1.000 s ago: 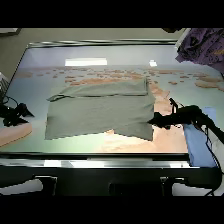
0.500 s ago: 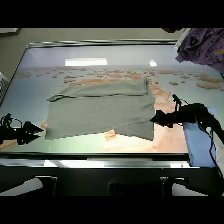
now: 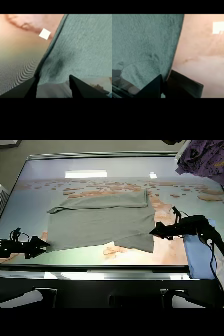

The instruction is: Fold the clothes and pants, and hang the long-sleeved shirts on hangers.

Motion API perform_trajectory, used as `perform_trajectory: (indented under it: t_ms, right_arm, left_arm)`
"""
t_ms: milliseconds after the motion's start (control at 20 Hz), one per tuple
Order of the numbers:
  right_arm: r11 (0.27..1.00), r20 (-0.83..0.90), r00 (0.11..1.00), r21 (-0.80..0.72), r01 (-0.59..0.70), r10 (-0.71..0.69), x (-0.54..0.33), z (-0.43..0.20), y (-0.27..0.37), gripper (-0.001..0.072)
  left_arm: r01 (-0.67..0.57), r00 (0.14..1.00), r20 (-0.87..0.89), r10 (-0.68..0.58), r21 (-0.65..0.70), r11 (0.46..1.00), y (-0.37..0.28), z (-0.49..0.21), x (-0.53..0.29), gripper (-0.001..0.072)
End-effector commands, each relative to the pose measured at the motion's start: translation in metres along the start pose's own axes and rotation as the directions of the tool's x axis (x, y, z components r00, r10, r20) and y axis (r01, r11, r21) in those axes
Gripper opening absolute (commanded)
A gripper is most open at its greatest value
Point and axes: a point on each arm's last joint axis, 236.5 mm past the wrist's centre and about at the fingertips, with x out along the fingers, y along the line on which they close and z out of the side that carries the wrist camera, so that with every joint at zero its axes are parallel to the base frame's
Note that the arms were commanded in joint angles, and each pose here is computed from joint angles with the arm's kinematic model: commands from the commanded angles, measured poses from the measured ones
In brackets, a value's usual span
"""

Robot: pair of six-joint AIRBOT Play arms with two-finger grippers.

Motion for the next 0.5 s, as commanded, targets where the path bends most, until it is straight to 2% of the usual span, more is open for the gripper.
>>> perform_trajectory:
  t_ms: [0,200,450]
  right_arm:
    - [1.0,-0.012,1.0,0.003,-0.005,0.005,0.0,-0.003,0.002,0.0037]
    - [1.0,-0.012,1.0,0.003,-0.005,0.005,0.0,-0.003,0.002,0.0037]
    - [1.0,-0.018,1.0,0.003,-0.007,0.007,0.0,-0.004,0.002,0.0037]
  left_arm:
    - [-0.035,0.999,-0.021,0.035,0.005,0.999,0.008,-0.008,-0.006,0.0443]
    - [-0.036,0.988,0.15,0.038,-0.013,0.999,0.01,0.014,-0.046,0.0443]
    - [-0.019,0.999,0.036,0.021,-0.061,0.998,0.018,-0.007,-0.016,0.0443]
